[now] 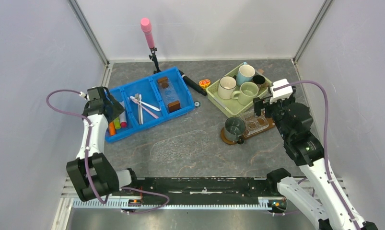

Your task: Prepare toiletry sets of a toothbrush and toothpaste on the tray

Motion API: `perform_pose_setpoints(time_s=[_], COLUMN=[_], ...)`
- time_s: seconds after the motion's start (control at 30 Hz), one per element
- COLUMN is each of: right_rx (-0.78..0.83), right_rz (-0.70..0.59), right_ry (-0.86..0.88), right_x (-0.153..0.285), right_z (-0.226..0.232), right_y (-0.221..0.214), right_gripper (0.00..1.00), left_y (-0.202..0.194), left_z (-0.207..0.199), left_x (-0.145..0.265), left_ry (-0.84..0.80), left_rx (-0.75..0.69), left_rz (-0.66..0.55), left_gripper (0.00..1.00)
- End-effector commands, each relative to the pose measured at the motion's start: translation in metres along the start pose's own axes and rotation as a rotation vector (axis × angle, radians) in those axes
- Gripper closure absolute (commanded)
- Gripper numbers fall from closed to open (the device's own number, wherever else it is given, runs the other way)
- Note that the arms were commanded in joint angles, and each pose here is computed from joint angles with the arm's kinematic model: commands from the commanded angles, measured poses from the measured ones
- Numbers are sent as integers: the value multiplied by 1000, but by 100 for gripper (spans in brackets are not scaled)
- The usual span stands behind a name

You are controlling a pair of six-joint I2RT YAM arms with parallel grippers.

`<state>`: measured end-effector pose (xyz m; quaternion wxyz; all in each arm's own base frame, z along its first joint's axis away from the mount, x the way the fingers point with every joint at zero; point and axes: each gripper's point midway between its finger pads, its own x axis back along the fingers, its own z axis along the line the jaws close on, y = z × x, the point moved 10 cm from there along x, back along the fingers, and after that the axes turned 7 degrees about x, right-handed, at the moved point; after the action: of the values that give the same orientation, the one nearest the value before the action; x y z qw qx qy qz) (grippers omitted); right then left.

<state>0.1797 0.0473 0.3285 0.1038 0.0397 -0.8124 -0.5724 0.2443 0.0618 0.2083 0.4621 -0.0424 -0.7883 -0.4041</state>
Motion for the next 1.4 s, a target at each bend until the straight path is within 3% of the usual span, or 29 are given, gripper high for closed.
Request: perform_pose_setpoints(time_s=[0.0, 0.23, 0.57, 0.87, 1.17, 1.3, 1.37], right_rx=[56, 74, 88, 97, 101, 99, 99], right_rz=[-3, 4, 14, 29, 42, 41, 40], right_ry=[-63, -75, -89, -96, -101, -97, -100], right_x=[4, 4, 4, 1, -1, -1, -1], right_z=[-3, 0, 1, 2, 3, 4, 3], right_y=[-2, -12, -16, -20, -25, -26, -26], right_gripper=[2, 2, 2, 2, 2, 2, 2], left_y=[13, 5, -6, -19, -29, -36, -41], left_z=[-3, -1, 3, 5, 9, 3, -1], left_x=[-15, -36, -74, -93, -99, -99, -98], left_ry=[-91, -49, 43, 77, 158, 199, 203], left_rx=[97, 46, 11, 4, 1, -67, -101], left_rz=[4, 106, 243, 330, 405, 423, 431], left_gripper=[24, 35, 43, 45, 37, 40, 48])
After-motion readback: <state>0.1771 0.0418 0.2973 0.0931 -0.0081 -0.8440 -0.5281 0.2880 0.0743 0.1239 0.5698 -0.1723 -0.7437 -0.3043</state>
